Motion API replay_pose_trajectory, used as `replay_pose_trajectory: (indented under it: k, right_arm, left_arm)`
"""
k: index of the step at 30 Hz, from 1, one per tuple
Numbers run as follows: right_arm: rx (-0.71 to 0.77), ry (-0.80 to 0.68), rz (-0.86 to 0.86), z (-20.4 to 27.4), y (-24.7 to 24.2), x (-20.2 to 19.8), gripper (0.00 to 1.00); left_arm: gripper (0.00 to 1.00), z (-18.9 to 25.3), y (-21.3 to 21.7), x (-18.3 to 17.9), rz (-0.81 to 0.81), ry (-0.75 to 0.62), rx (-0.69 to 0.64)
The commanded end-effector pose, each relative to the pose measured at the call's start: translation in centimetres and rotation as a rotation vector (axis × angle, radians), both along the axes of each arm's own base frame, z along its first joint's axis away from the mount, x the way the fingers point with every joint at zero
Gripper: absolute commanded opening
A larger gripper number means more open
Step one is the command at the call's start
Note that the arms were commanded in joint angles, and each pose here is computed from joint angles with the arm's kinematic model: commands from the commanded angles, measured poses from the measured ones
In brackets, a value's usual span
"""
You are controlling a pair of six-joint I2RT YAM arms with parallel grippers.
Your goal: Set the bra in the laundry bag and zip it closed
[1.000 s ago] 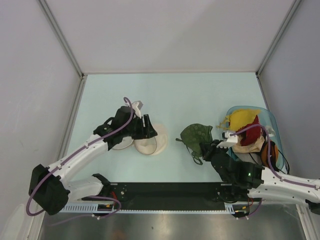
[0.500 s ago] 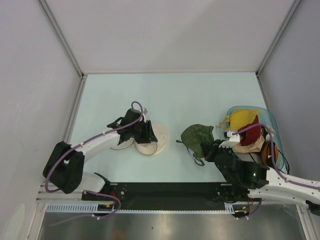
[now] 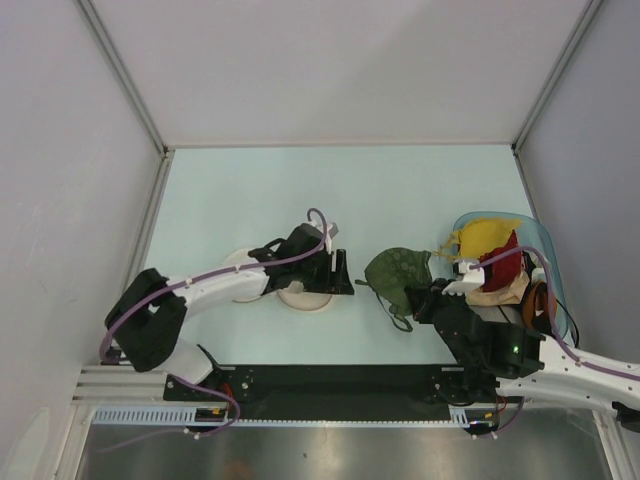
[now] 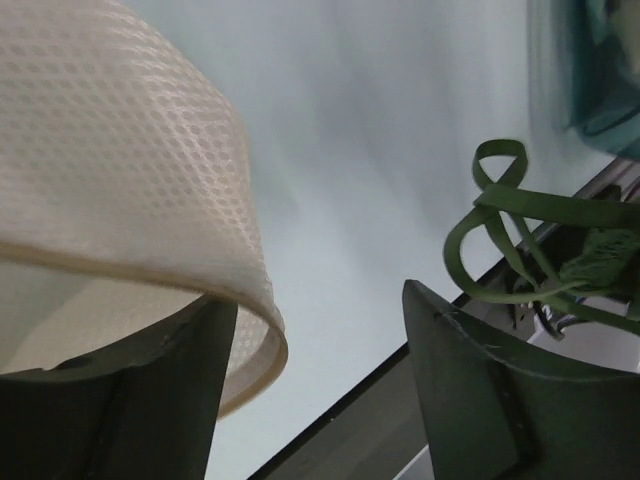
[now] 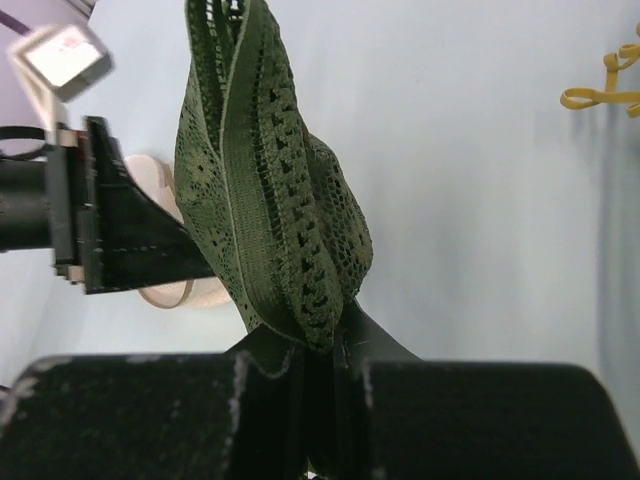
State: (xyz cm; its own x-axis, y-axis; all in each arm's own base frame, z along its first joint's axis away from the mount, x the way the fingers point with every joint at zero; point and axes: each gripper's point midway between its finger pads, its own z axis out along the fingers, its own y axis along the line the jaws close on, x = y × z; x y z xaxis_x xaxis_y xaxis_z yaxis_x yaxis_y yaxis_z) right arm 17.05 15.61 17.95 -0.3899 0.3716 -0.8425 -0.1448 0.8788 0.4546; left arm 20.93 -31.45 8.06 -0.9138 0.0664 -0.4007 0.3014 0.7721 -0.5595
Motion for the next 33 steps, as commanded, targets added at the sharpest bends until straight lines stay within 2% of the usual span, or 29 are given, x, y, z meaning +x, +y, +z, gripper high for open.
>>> replay_pose_trajectory:
  k: [1,2,3,6,7,10,14,16,24,28,33]
  right_arm:
    - [0.044,-0.024,-0.024,2.1,-0.2,0.3,0.0]
    - [0.038,-0.024,-0.023,2.1,-0.2,0.3,0.0]
    - [0.044,-0.026,-0.024,2.2,-0.2,0.4,0.0]
    - [0.041,-0.029,-0.021,2.2,0.1,0.4,0.0]
    - [0.043,-0.032,-0.018,2.3,0.1,0.4,0.0]
    - [0.044,-0.035,-0.005,2.6,0.6,0.5,0.0]
    - [0.047,-0.034,0.014,2.9,1.1,0.4,0.0]
    - [0.043,-0.03,0.018,2.8,1.1,0.3,0.0]
    - [0.068,-0.025,0.028,3.1,0.7,-0.1,0.0]
    - [0.067,-0.025,0.035,3.1,0.7,-0.1,0.0]
    - [0.038,-0.035,0.073,3.2,1.7,-0.1,0.0]
  left_arm:
    - [0.74,3.4,2.2,0.9,0.061,-0.147,-0.006]
    - [0.73,4.6,3.1,0.8,0.08,-0.183,-0.014]
    - [0.71,3.8,4.7,0.8,0.117,-0.178,0.03]
    - [0.65,3.7,8.5,1.2,0.222,-0.178,0.038]
    - [0.57,3.5,9.7,1.6,0.27,-0.172,0.038]
    - [0.51,2.6,13.7,3.0,0.417,-0.149,0.06]
    - [0.51,1.6,16.4,5.2,0.526,-0.169,0.107]
    - [0.5,0.1,17.5,5.9,0.558,-0.163,0.176]
    - [0.49,-4.6,17.7,6.0,0.506,-0.075,0.267]
    - [0.52,-5.4,17.7,6.2,0.521,-0.075,0.258]
    - [0.5,-6.3,17.0,6.5,0.516,-0.061,0.238]
